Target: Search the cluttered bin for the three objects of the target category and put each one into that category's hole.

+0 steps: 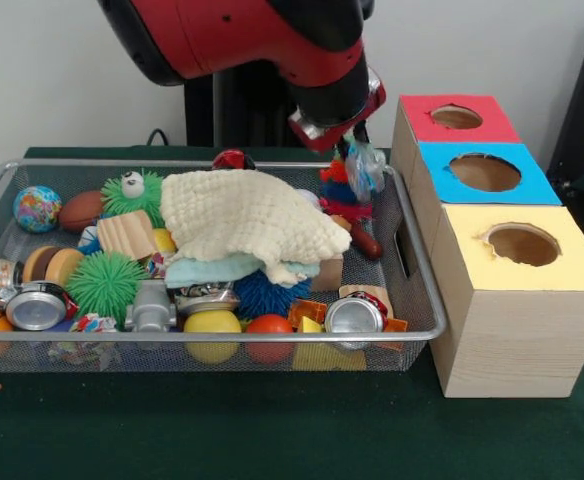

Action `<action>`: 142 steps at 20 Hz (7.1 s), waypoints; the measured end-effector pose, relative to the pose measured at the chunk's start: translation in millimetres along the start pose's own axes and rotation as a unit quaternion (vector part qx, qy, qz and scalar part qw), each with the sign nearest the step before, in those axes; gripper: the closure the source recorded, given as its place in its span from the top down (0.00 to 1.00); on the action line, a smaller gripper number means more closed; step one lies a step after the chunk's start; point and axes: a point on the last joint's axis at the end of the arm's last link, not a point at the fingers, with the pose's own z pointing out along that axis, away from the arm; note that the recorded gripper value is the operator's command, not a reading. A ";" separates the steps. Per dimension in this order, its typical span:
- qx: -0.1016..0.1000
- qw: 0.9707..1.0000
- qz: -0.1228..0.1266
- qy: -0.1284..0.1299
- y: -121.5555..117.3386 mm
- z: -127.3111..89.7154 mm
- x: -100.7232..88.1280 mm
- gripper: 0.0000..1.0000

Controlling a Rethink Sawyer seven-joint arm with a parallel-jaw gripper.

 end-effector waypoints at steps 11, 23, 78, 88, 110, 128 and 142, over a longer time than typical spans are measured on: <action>0.068 0.983 0.028 -0.167 -42.6 -29.4 -30.0 0.00; 0.053 0.982 0.016 -0.182 -15.0 -40.3 -38.7 0.00; 0.082 0.996 -0.018 0.035 78.3 -12.2 -36.3 0.00; 0.224 0.974 -0.009 0.003 3.3 -20.7 -39.9 0.00; 0.251 0.959 0.099 -0.088 -73.3 -31.1 -91.1 0.00; 0.285 0.953 0.106 0.007 -114.0 10.0 -113.9 0.00; 0.239 0.942 0.233 -0.029 -130.3 -7.9 -102.2 0.00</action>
